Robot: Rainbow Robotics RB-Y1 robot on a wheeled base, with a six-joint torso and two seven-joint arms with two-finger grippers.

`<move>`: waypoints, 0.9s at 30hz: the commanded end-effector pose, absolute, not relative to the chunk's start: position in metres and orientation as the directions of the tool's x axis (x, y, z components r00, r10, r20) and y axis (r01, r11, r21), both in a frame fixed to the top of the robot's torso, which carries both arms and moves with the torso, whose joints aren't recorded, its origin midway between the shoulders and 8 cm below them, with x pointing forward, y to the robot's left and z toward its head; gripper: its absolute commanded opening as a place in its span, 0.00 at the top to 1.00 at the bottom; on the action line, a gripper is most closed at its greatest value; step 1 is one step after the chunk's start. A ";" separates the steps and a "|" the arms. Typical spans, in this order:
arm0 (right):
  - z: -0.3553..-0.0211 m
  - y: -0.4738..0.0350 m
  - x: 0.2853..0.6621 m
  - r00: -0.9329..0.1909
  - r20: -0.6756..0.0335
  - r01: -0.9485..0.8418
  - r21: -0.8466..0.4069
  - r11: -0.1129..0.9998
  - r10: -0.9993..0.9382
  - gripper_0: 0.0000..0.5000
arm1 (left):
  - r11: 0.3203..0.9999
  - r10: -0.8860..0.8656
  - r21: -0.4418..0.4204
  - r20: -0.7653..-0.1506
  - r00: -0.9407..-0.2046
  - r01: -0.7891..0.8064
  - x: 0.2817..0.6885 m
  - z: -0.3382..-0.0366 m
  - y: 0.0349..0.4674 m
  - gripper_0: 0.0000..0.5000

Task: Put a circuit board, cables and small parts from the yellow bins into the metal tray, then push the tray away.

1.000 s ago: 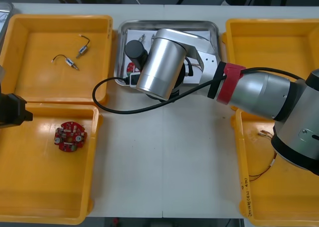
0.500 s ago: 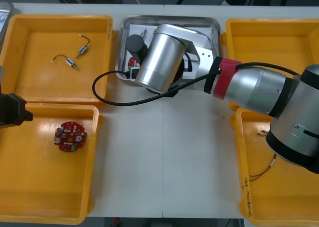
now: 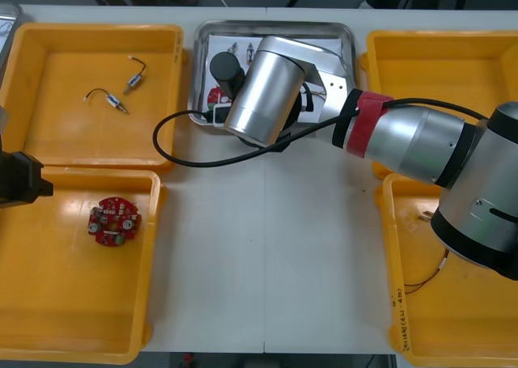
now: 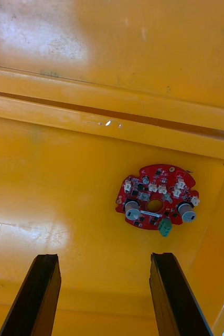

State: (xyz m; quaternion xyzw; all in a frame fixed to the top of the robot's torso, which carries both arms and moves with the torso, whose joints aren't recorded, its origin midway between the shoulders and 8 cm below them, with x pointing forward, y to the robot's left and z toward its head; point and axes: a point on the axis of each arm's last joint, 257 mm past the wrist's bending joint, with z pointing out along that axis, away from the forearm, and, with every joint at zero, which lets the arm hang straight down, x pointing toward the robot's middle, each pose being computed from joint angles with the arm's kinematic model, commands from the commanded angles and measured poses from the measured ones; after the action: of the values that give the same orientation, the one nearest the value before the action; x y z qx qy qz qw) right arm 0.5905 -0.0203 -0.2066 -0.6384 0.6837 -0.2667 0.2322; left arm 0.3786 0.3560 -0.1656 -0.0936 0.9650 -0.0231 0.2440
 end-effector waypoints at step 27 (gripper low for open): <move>-0.122 -0.012 0.507 -0.200 -0.085 -0.842 -0.495 0.215 -0.976 0.00 | 0.993 -0.100 -0.001 -0.500 -0.860 -0.115 0.375 -0.151 0.373 0.00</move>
State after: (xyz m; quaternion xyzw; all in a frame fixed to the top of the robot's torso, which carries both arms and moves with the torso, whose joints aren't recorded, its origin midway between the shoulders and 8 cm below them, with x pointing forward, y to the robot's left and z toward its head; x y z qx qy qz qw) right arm 0.5171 -0.0245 -0.1453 -0.6169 0.7446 -0.1931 0.1665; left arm 0.3786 0.3560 -0.1656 -0.0936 0.9650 -0.0230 0.2441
